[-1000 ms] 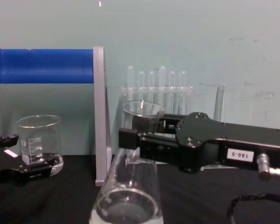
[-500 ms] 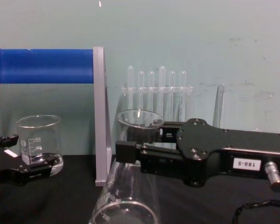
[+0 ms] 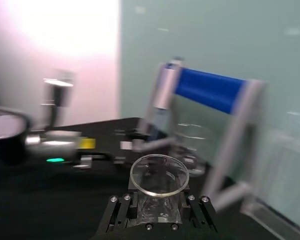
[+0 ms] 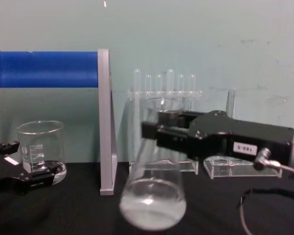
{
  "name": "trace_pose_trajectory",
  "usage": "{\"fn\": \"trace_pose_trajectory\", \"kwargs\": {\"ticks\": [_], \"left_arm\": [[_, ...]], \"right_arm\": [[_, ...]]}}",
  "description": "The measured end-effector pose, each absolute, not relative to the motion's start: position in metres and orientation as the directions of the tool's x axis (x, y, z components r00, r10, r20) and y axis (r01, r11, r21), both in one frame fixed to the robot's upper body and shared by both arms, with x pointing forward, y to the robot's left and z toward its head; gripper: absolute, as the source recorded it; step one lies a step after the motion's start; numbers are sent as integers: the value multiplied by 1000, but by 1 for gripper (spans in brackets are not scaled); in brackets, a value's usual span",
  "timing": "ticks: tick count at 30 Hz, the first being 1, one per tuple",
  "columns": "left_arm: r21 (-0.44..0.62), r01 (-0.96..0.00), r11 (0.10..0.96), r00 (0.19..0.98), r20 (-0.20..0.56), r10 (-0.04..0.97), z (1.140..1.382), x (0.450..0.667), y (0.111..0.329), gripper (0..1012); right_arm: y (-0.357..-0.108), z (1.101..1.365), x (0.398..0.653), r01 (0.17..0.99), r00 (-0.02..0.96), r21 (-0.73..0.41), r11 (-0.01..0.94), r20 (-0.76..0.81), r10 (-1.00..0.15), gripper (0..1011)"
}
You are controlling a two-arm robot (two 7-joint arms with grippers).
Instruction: Grasp the erlenmeyer flask with one hand, shake it three times, then place it back.
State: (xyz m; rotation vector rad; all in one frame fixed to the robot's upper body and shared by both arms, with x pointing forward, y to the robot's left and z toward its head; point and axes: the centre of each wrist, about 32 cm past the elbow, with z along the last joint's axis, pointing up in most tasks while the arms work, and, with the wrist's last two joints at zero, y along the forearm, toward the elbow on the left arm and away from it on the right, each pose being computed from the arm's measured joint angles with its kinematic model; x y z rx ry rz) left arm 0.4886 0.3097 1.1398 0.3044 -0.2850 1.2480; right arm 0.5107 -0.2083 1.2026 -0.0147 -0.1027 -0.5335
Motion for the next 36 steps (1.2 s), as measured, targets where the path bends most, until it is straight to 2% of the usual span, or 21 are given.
{"fn": "trace_pose_trajectory", "kwargs": {"ticks": [2, 3, 7, 13, 20, 25, 36], "left_arm": [[70, -955, 287, 292, 374, 880, 1140, 489, 310, 1001], [70, -955, 287, 292, 374, 880, 1140, 489, 310, 1001], [70, -955, 287, 292, 374, 880, 1140, 489, 310, 1001], [70, -955, 287, 292, 374, 880, 1140, 489, 310, 1001], [70, -955, 287, 292, 374, 880, 1140, 489, 310, 1001], [70, -955, 287, 292, 374, 880, 1140, 489, 310, 1001], [70, -955, 287, 292, 374, 880, 1140, 489, 310, 1001]], "right_arm": [[-207, 1202, 512, 565, 819, 13, 825, 113, -563, 449], [-205, 1202, 513, 619, 778, 12, 785, 124, -616, 449], [-202, 1200, 516, 726, 681, 6, 687, 133, -720, 449], [-198, 1198, 520, 829, 554, 8, 560, 129, -822, 449], [-195, 1196, 524, 895, 442, 13, 446, 105, -891, 449], [-194, 1195, 525, 916, 398, 14, 401, 93, -913, 449], [-192, 1195, 523, 909, 415, 5, 416, 81, -906, 449]]}}
